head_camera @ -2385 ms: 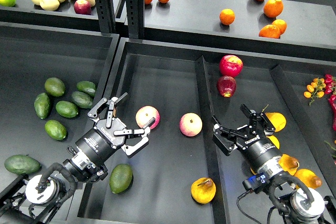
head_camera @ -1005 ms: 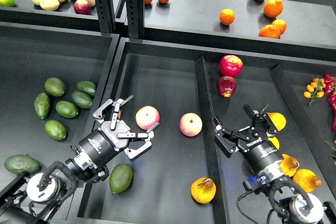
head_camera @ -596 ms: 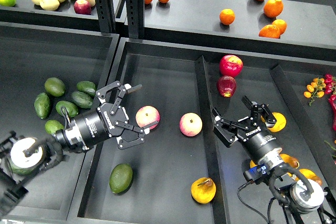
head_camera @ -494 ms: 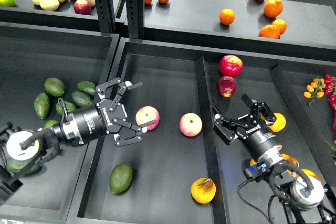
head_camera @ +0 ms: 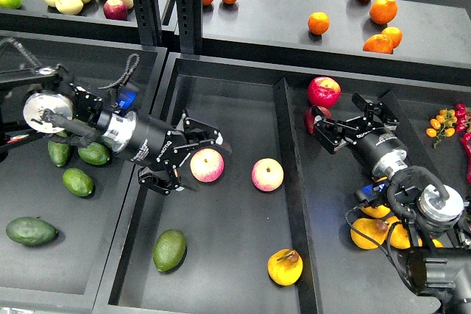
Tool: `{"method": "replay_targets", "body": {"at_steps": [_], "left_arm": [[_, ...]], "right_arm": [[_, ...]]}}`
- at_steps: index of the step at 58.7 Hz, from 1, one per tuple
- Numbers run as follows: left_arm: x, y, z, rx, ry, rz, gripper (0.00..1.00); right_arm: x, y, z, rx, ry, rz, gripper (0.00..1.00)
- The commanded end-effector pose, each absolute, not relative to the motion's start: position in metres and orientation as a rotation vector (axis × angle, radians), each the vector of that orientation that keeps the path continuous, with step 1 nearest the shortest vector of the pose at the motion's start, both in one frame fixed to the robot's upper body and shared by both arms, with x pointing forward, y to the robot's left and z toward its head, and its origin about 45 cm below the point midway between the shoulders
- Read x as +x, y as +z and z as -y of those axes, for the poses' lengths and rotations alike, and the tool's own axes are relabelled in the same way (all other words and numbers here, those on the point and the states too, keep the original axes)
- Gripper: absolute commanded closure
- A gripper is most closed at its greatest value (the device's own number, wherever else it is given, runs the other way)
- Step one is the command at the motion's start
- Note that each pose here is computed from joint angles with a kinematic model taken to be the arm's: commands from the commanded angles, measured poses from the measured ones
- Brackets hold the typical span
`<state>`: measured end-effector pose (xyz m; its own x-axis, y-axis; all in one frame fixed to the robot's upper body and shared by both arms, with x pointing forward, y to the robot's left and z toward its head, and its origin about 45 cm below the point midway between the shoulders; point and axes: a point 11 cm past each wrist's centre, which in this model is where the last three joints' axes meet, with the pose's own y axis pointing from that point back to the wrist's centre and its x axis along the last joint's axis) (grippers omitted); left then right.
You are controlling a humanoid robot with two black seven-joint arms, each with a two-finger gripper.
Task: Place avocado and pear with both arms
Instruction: 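Move the left gripper over the lone green avocado near the robot, then lower the left gripper, close on the green avocado and lift it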
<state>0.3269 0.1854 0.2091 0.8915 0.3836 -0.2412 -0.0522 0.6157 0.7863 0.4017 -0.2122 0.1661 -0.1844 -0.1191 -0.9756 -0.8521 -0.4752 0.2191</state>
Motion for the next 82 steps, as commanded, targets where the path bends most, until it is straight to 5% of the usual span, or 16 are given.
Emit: {"method": "replay_targets", "body": {"at_steps": [1,28,82], "left_arm": [[0.318,0.187,-0.175,1.049,0.165,-0.341,0.0],[0.332,0.101,-0.168,1.427,0.093,-0.136,0.01],[0.319,0.056,-0.176,1.555,0.07,-0.124,0.01]], "right_arm": [[0.405,0.171,0.211,-1.537,1.707,-1.13,0.0],[0.406,0.168,0.212,-1.537,1.705,-1.133,0.0],[0.406,0.17,0.211,-1.538,1.704,-1.125,0.0]]}}
